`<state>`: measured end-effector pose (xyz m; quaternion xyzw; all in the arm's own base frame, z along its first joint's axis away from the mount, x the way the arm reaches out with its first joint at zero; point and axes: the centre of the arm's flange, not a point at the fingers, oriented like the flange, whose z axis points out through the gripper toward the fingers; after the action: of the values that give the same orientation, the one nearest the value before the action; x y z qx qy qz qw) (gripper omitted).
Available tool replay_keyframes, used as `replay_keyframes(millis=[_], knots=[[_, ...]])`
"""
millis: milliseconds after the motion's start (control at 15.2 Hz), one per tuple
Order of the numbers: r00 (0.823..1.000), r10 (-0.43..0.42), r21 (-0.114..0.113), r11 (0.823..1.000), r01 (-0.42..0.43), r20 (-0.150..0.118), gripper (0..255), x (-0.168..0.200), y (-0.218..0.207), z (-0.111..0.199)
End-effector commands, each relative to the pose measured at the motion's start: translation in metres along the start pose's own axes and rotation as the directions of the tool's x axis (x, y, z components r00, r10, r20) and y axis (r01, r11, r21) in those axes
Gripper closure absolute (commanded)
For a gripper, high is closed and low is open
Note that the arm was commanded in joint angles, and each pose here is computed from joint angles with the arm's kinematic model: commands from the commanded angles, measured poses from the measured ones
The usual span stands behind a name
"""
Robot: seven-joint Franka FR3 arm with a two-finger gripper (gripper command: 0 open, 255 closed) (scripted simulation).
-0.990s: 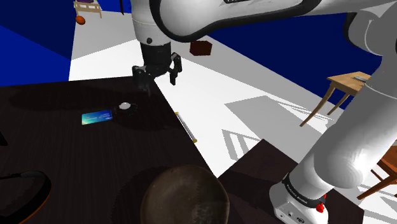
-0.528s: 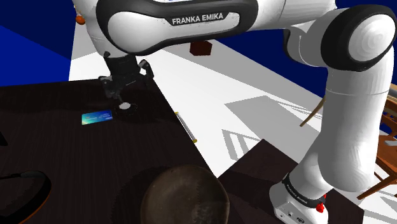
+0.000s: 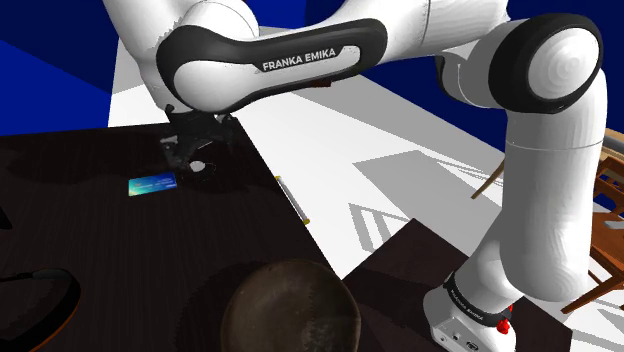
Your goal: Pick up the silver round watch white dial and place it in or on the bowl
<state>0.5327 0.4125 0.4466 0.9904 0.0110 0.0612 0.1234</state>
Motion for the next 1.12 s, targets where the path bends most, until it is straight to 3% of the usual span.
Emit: replay_keyframes(millis=[0,462,528,1056], knots=[[1.000,0.000,0.000,1.000,0.000,0.000,0,0.0001,0.0004,0.0066],[1.000,0.000,0.000,1.000,0.000,0.000,0,0.0002,0.0003,0.0066],[1.000,0.000,0.000,1.000,0.000,0.000,255,0.0002,0.0003,0.0066],[1.000,0.000,0.000,1.000,0.000,0.000,255,0.0003,0.0004,0.0064]])
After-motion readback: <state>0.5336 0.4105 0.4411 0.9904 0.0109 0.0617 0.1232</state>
